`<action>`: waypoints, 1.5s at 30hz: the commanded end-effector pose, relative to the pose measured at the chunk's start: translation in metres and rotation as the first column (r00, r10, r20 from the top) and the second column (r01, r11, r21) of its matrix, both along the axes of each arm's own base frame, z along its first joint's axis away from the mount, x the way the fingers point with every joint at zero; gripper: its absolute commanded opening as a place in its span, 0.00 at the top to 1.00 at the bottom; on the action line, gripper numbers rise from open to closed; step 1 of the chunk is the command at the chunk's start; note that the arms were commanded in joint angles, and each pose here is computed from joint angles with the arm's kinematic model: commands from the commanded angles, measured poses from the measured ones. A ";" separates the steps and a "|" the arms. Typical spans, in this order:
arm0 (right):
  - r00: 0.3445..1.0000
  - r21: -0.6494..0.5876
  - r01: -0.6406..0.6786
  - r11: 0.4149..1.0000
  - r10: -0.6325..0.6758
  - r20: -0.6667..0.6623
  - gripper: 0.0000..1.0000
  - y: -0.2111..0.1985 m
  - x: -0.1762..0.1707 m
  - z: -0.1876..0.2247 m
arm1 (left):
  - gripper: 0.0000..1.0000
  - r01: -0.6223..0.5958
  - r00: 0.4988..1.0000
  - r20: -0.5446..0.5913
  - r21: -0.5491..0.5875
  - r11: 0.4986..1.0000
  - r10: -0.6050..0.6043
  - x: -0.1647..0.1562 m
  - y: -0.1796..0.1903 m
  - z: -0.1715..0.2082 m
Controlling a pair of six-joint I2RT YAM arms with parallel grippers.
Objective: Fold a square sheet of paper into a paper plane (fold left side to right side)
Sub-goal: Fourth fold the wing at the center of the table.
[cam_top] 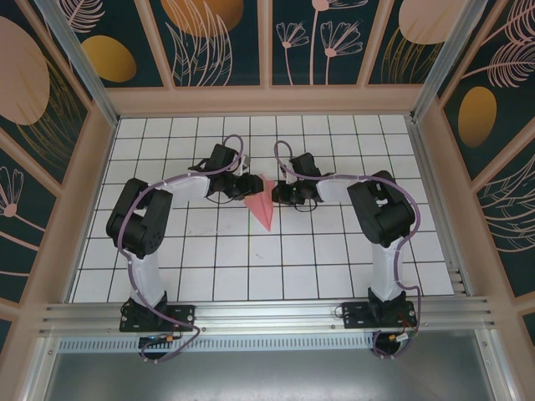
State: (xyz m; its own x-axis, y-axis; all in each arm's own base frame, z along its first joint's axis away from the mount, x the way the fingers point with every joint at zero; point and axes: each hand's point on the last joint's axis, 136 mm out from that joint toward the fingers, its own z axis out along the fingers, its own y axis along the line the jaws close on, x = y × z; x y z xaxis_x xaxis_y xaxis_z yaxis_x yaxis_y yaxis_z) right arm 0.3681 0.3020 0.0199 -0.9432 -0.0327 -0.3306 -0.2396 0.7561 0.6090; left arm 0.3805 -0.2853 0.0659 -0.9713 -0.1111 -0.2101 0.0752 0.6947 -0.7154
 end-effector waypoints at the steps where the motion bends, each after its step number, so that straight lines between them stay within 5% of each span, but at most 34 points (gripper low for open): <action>1: 0.997 -0.095 0.001 0.995 -0.008 -0.073 0.92 -0.012 -0.014 -0.032 | 0.63 0.038 0.999 0.001 -0.060 0.997 -0.038 0.005 -0.017 0.003; 29: 1.000 -0.071 -0.004 0.997 0.002 -0.028 0.91 -0.008 0.006 -0.011 | 0.63 -0.005 0.996 -0.091 0.042 0.999 0.008 0.001 -0.006 -0.064; 36: 0.997 -0.060 0.033 0.998 -0.029 0.064 0.77 -0.018 0.016 0.027 | 0.64 -0.019 0.994 -0.107 0.061 0.998 0.026 -0.003 -0.001 -0.074; 45: 0.996 -0.013 -0.016 1.000 0.017 0.083 0.73 -0.018 -0.030 0.056 | 0.64 -0.023 0.995 -0.100 0.062 0.998 0.029 -0.003 -0.001 -0.072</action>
State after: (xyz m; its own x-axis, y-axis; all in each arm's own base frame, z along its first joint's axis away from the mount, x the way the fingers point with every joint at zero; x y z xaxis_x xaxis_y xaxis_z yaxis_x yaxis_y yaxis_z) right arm 0.3594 0.2800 0.0685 -0.9135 -0.0207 -0.4064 -0.2702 0.7776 0.5677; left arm 0.3859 -0.2979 0.0253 -0.9834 -0.1079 -0.1458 0.0344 0.6784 -0.7339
